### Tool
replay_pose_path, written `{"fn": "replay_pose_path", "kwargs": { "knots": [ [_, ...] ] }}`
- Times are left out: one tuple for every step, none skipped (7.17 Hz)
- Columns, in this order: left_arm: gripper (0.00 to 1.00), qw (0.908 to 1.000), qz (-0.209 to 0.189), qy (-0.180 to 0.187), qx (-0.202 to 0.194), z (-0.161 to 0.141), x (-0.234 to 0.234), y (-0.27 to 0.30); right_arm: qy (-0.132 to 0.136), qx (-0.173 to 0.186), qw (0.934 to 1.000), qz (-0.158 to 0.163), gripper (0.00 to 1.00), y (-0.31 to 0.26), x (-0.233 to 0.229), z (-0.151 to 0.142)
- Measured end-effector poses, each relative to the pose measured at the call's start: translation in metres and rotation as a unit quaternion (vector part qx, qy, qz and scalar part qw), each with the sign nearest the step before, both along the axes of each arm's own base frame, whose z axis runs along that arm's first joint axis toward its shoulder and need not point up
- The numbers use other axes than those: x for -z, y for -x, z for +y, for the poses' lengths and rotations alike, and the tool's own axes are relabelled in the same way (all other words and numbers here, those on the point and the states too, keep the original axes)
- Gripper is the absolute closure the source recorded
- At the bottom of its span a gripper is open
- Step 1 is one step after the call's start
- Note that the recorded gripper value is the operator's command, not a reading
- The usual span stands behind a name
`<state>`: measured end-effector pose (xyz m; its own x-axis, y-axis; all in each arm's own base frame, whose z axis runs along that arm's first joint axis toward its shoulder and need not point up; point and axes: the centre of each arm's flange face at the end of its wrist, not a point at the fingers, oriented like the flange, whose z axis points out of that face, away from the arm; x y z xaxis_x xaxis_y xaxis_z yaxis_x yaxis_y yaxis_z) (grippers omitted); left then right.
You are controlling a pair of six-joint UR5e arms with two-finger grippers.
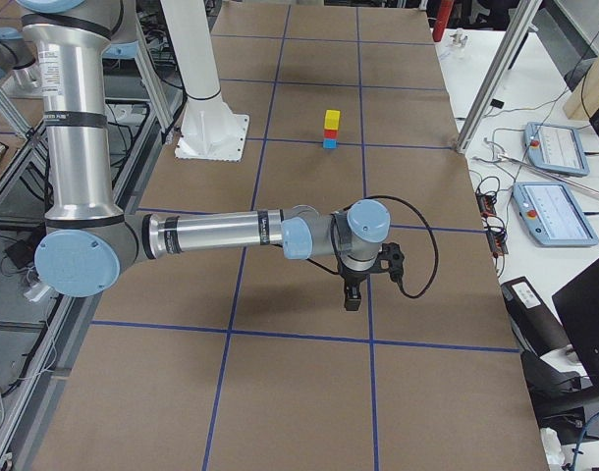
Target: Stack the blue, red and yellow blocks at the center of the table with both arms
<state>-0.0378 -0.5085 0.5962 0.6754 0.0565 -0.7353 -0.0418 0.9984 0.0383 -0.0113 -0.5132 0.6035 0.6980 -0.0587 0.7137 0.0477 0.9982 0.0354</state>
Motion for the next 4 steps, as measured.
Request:
{"fn": "replay_pose_path", "kwargs": {
  "knots": [
    [0.01,1.0000,-0.001,-0.003,-0.003,0.0002,-0.0001,0.0001,-0.002,0.001,1.0000,0.001,0.00,-0.0002,-0.0002,0.0000],
    [0.01,1.0000,-0.001,-0.003,-0.003,0.0004,-0.0010,0.0002,-0.003,0.002,1.0000,0.002,0.00,-0.0004,-0.0005,0.0001],
    [0.01,1.0000,-0.002,-0.001,-0.003,0.0004,-0.0026,0.0003,-0.004,0.002,1.0000,0.003,0.00,-0.0005,-0.0011,0.0007],
    [0.01,1.0000,-0.002,-0.001,-0.003,0.0005,-0.0033,0.0003,-0.004,0.003,1.0000,0.003,0.00,-0.0006,-0.0015,0.0013]
  ]
}}
